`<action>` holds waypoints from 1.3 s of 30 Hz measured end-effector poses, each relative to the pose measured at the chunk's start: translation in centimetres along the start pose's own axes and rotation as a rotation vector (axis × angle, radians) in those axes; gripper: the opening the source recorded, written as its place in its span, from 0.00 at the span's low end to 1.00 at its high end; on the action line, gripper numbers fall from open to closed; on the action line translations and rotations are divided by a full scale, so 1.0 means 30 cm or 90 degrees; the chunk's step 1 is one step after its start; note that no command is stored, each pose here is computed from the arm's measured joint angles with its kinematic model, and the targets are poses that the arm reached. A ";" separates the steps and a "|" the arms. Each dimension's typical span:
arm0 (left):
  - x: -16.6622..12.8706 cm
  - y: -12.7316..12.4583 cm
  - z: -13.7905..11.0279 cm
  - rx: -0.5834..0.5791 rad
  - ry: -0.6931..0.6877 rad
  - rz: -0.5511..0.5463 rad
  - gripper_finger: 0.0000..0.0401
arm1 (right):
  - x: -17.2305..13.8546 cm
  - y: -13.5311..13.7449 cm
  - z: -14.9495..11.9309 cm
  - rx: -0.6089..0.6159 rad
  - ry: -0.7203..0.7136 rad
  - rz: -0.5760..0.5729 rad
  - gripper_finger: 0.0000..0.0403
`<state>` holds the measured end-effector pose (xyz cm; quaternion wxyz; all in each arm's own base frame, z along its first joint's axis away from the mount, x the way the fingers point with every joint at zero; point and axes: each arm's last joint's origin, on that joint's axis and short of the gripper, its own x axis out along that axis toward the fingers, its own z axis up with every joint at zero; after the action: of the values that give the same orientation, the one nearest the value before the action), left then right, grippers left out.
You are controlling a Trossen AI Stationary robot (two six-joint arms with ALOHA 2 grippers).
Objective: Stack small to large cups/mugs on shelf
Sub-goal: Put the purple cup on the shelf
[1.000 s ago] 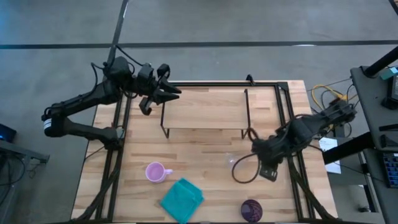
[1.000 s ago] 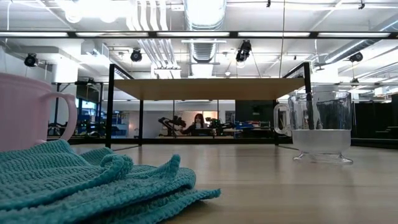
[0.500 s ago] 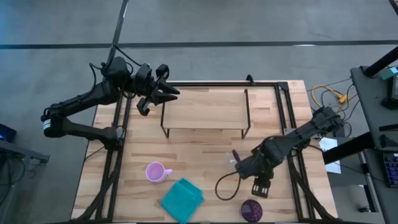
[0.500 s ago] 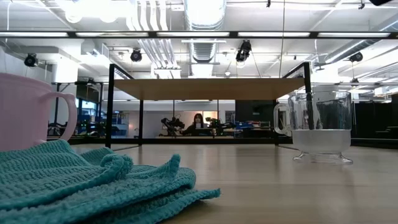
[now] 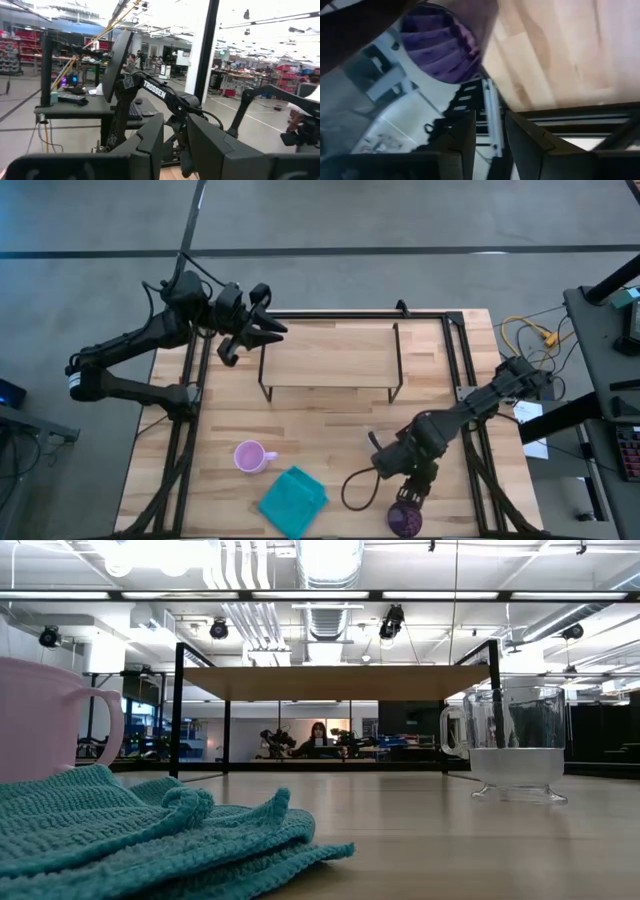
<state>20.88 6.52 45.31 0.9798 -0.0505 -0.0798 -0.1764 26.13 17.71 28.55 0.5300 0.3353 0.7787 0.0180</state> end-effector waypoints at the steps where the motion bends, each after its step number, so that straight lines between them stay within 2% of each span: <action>1: 0.000 -0.001 0.000 0.000 0.002 -0.009 0.19 | -0.002 0.006 0.001 0.010 -0.006 0.011 0.25; 6: -0.007 -0.016 0.003 0.004 0.010 -0.058 0.19 | 0.012 0.039 0.006 0.006 -0.045 0.041 0.25; 12: -0.016 -0.027 0.011 0.009 0.008 -0.070 0.19 | 0.076 0.059 -0.001 -0.021 -0.094 -0.018 0.23; 15: -0.023 -0.035 0.018 0.014 0.003 -0.071 0.19 | 0.108 0.065 -0.005 -0.002 -0.107 -0.041 0.21; 19: -0.024 -0.037 0.019 0.015 0.002 -0.071 0.19 | 0.140 0.074 -0.003 0.029 -0.101 -0.050 0.20; 39: -0.024 -0.036 0.021 0.018 -0.001 -0.072 0.19 | 0.252 0.079 0.056 0.014 -0.076 -0.107 0.20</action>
<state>19.75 5.82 45.87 0.9688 -0.0323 -0.0854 -0.2303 27.13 23.08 22.57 0.5714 0.2753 0.7712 -0.0553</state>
